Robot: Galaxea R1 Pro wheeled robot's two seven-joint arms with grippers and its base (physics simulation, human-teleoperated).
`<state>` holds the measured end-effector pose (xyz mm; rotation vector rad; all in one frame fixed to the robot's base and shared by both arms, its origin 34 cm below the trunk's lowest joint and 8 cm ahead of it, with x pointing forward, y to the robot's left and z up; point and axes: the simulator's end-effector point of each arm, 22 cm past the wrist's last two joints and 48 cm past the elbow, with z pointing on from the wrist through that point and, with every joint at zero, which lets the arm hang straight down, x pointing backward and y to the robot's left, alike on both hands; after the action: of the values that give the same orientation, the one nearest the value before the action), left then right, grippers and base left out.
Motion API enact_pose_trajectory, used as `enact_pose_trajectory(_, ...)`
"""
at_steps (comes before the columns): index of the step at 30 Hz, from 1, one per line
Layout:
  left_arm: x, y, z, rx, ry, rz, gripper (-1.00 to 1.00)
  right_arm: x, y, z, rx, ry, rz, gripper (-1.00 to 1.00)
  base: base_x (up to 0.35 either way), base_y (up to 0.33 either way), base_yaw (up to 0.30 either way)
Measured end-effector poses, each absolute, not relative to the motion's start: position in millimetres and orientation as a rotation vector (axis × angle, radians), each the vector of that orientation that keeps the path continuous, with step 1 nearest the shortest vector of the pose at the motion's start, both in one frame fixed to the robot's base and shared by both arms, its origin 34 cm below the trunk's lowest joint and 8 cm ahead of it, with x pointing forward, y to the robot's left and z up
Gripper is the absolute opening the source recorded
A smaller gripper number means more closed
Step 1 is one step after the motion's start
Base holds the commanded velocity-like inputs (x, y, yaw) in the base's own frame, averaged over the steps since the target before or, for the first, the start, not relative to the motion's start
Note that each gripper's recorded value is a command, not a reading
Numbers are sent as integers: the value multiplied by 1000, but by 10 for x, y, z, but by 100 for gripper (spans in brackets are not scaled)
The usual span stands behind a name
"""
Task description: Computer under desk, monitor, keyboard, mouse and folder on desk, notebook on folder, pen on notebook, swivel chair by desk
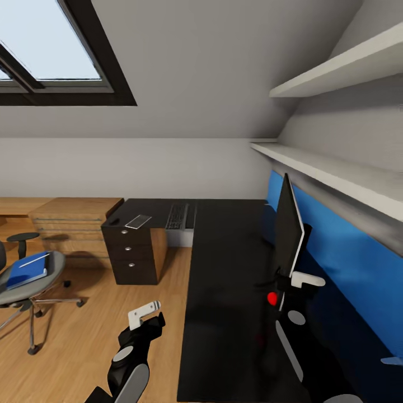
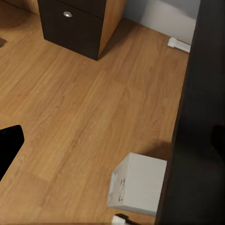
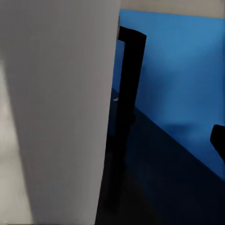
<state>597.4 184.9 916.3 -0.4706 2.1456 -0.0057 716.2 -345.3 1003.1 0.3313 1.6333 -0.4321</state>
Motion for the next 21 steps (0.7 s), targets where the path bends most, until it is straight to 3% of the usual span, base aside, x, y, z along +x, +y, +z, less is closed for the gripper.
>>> enact_pose_trajectory(12,5966,1797,9157,-456,2150,-12,100,7159,-3451,9975,330,1645,-434,100,-164,-106,0)
enact_pose_trajectory(21,5965,1794,9160,-455,2149,-12,100,7157,-3450,9972,329,1646,-434,100,-71,-44,0)
